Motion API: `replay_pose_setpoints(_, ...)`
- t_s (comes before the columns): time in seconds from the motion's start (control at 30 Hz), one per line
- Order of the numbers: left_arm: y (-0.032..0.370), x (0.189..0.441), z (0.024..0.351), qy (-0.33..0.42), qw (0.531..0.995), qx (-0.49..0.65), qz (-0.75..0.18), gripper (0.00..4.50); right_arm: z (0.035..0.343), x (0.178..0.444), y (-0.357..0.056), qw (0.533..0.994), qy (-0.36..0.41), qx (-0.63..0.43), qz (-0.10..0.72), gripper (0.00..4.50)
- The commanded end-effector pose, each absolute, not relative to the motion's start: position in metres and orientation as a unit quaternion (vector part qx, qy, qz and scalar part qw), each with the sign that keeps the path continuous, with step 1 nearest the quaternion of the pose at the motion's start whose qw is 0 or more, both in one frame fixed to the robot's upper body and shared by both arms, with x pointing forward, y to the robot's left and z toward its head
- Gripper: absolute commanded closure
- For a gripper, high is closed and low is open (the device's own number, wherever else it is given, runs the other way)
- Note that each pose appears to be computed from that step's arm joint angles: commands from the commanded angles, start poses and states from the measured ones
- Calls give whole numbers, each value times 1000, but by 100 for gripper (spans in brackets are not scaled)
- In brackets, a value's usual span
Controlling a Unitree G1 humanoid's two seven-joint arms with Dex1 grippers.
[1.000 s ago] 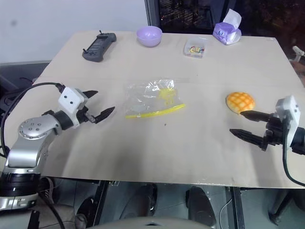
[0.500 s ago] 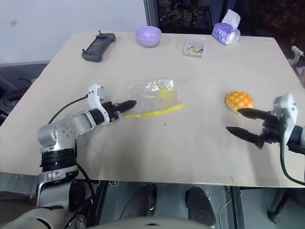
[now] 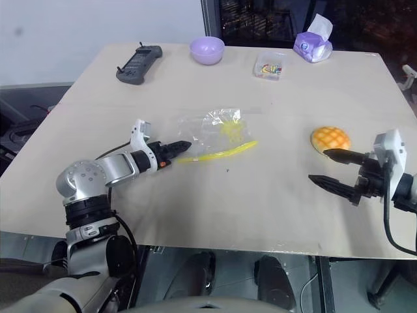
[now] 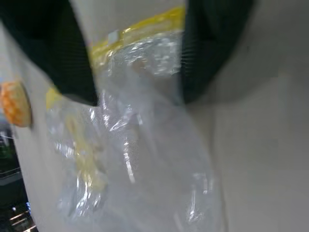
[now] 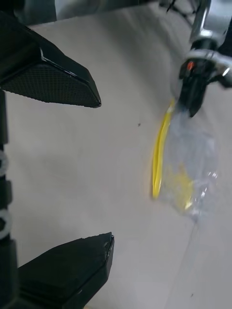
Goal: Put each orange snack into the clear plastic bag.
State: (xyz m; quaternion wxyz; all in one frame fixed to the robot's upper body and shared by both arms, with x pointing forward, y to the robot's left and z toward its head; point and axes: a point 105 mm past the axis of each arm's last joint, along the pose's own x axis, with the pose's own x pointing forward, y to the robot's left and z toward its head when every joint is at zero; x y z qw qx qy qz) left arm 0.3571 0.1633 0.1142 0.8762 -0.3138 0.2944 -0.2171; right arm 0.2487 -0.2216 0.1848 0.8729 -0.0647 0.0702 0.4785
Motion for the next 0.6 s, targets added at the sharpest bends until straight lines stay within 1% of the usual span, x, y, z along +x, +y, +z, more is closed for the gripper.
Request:
replay_pose_setpoints(0.03,155,349,95,347,853,-326,-215,411,204,242,-217,862,37,-82,498,0)
replay_pose_setpoints(0.07,155,349,95,349,851,-330,-213,447,204,241,-216,860,36,-83,502,0)
replay_pose_setpoints(0.2,154,350,98,346,848,-341,-213,447,206,241,-214,856,33,-84,509,0)
replay_pose_setpoints(0.33,147,354,113,316,837,-380,-236,447,205,242,-215,856,35,-86,509,0)
replay_pose_setpoints(0.37,145,355,119,304,834,-389,-247,447,205,243,-215,856,36,-86,509,0)
replay_pose_setpoints(0.47,132,353,167,216,815,-426,-327,447,203,244,-214,856,37,-89,508,0)
replay_pose_setpoints(0.6,122,340,195,168,789,-442,-393,447,201,246,-209,854,37,-90,510,0)
